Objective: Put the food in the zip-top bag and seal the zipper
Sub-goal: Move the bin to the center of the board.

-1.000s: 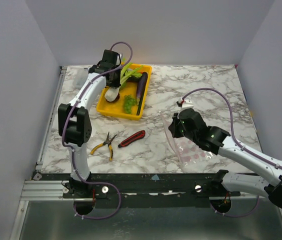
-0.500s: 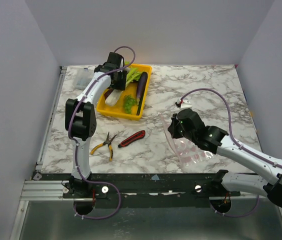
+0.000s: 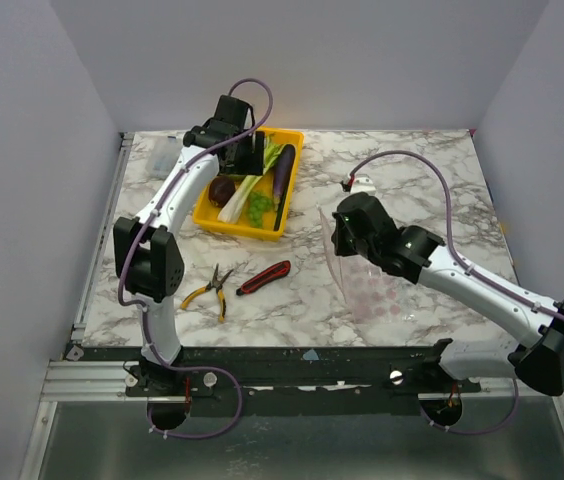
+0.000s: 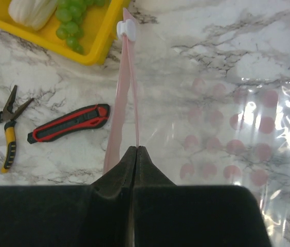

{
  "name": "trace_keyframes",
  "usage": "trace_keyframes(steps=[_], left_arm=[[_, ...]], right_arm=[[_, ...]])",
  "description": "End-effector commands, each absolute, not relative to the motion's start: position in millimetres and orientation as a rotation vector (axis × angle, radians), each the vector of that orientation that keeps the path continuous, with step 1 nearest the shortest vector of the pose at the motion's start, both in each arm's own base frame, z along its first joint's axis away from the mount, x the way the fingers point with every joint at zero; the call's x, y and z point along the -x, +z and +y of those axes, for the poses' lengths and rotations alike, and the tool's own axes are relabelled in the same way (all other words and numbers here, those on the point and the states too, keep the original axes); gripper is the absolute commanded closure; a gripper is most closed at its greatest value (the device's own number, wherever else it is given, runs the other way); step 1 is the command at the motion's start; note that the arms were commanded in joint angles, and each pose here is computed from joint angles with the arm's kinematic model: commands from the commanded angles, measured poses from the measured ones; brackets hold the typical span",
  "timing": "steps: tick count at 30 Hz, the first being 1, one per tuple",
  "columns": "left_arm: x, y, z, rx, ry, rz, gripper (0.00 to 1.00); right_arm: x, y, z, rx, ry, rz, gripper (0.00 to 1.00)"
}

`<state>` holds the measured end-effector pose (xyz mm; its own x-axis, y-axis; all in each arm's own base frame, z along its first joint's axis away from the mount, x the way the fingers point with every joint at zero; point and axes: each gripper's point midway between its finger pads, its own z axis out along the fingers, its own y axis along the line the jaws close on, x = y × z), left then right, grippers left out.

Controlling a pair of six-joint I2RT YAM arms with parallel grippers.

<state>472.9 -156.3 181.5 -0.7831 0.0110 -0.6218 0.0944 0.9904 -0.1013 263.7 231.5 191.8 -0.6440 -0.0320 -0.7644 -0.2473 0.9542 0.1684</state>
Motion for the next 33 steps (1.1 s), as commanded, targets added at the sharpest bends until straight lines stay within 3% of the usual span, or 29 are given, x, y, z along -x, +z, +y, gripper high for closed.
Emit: trace_keyframes(steps=[1, 8, 17, 21, 25, 29, 33], left_arm=[[-452.5, 204.8, -212.0, -0.183, -0.429, 2.411, 0.28], [-511.6, 181.0, -250.9, -0.213, -0.379, 2.354, 0.48], [-540.0, 126.8, -241.7, 0.03, -0.323, 2.446, 0.48], [-532.3, 109.8, -239.9, 0.076, -0.355, 2.51, 0.48], [-508.4, 86.6, -249.6, 0.077, -0.437, 2.611, 0.43], [-470.8, 66.7, -246.5, 0.078, -0.409, 2.732, 0.44], [-434.1, 78.9, -256.7, 0.035, -0.458, 2.655, 0.38]], right_arm=[[-284.9, 211.6, 215.3, 0.219, 0.18, 2.188, 0.99], [-304.9, 190.7, 212.8, 0.364, 0.075, 2.19, 0.99], [-310.1, 184.9, 218.4, 0.422, 0.132, 2.136, 0.99], [-305.5, 192.6, 214.6, 0.414, 0.156, 2.1, 0.99], [-302.1, 199.6, 211.3, 0.408, 0.164, 2.087, 0.99], [-295.9, 205.3, 208.5, 0.396, 0.191, 2.079, 0.99], [-290.9, 206.1, 208.9, 0.397, 0.219, 2.079, 0.99]])
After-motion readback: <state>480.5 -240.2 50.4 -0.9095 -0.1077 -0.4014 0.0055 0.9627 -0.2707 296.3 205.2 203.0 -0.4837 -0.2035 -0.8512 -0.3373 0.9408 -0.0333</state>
